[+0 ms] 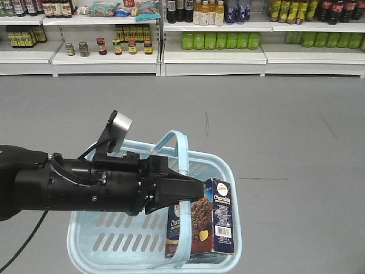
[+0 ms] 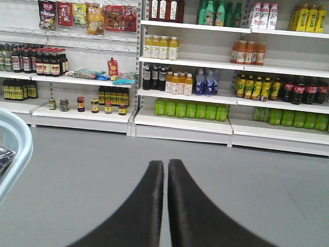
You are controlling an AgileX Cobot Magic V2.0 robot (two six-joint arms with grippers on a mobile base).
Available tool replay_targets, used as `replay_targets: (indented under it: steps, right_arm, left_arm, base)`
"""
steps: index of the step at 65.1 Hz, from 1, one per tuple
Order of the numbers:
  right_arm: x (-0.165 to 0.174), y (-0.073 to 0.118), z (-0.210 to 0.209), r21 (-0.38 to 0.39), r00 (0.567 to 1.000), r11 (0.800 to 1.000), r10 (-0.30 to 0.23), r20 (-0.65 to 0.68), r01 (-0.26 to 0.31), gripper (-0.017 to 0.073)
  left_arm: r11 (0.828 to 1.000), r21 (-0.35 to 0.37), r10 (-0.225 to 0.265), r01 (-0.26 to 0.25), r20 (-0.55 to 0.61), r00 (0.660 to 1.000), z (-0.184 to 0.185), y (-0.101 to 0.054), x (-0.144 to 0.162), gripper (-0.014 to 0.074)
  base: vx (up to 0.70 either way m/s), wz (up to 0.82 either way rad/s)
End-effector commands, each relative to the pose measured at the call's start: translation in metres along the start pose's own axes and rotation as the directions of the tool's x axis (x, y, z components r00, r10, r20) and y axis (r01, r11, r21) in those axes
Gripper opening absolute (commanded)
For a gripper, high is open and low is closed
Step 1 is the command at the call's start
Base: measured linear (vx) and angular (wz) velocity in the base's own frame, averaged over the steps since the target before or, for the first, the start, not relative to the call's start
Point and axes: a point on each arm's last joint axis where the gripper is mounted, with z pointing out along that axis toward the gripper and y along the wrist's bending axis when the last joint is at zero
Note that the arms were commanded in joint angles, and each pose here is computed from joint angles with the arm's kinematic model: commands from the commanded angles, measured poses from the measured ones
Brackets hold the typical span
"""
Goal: Left arm holds basket, right arm returns cookies
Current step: 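Drive forward toward the drink shelves holding the basket in the left gripper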
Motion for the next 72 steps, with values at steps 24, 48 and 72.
replay_targets:
  steps: [24,48,72]
  right_arm:
    - [-0.0017,-0.0001,-0.0004,0.007,0.998,1.000,-0.008,0.069,0.008,-0.0010]
    - [-0.0017,-0.0001,-0.0004,0.007,0.998,1.000,-0.008,0.069,0.008,-0.0010]
    - [-0.0017,-0.0001,-0.0004,0.007,0.998,1.000,-0.008,0.069,0.008,-0.0010]
  left_arm:
    - [0.991,0.136,-0.004,-0.002,0.046,0.999,-0.0075,-0.0288,-0.0050,-0.0003]
    - [0.991,0.134,-0.005,-0.002,0.048,0.999,-0.0075,-0.0287,-0.0052,-0.0003]
    - [0.991,0.134,-0.004,-0.002,0.048,0.999,-0.0075,-0.0286,-0.0051,-0.0003]
  base:
    - [0.41,0.04]
    - [0.40,-0.01]
    - [0.41,-0.01]
